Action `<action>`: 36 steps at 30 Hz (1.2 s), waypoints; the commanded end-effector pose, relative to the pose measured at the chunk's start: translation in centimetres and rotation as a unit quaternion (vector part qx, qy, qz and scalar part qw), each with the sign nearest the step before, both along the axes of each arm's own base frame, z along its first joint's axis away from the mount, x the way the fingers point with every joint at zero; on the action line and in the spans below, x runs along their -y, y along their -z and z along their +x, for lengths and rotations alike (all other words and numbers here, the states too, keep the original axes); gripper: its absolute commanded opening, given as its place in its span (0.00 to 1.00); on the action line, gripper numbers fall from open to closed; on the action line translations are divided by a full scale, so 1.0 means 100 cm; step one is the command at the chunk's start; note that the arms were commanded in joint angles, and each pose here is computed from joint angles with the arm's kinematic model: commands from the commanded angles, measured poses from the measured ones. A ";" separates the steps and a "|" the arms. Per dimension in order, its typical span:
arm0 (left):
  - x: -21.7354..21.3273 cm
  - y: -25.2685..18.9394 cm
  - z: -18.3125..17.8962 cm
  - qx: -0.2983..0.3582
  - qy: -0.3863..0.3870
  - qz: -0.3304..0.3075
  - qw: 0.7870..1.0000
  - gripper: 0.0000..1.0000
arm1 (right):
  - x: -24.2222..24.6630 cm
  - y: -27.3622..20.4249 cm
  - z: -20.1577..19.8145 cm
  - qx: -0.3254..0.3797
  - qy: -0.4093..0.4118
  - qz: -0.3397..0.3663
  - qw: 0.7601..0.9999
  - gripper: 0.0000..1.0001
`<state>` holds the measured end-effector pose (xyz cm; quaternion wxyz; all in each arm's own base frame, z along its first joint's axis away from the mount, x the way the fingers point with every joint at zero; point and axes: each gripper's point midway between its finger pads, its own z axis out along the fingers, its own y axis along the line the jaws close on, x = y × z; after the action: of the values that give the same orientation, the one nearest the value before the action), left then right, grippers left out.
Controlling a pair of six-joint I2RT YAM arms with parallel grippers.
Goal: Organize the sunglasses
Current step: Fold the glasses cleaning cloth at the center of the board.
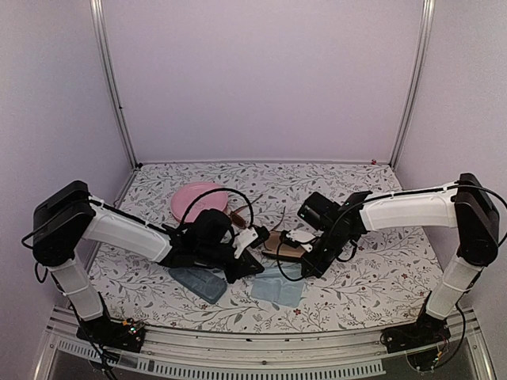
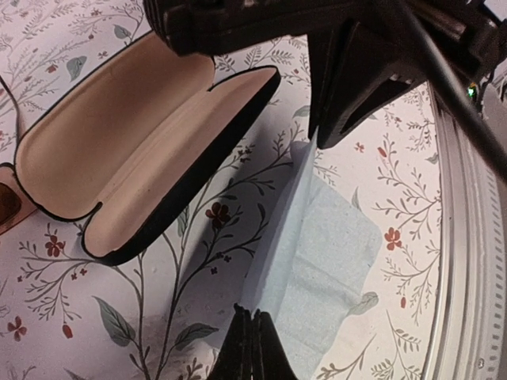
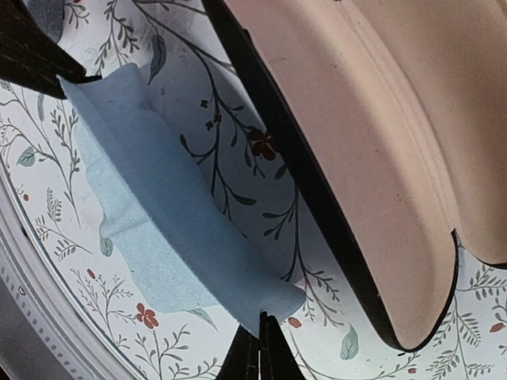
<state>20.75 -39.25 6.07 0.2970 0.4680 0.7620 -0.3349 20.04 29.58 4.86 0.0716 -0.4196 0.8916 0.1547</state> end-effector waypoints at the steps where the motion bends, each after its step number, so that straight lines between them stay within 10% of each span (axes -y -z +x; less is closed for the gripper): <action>1: 0.000 0.003 0.004 0.002 0.006 0.006 1.000 0.00 | 0.004 -0.006 -0.010 -0.010 0.008 0.003 1.000 0.05; 36: -0.016 0.029 -0.041 -0.019 0.020 0.045 0.999 0.00 | -0.019 0.016 -0.061 -0.078 -0.001 0.040 0.996 0.00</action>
<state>17.19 -38.02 3.05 0.2560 0.4896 0.7686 -0.3226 14.64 31.41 3.49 0.0254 -0.4070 0.8869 0.2170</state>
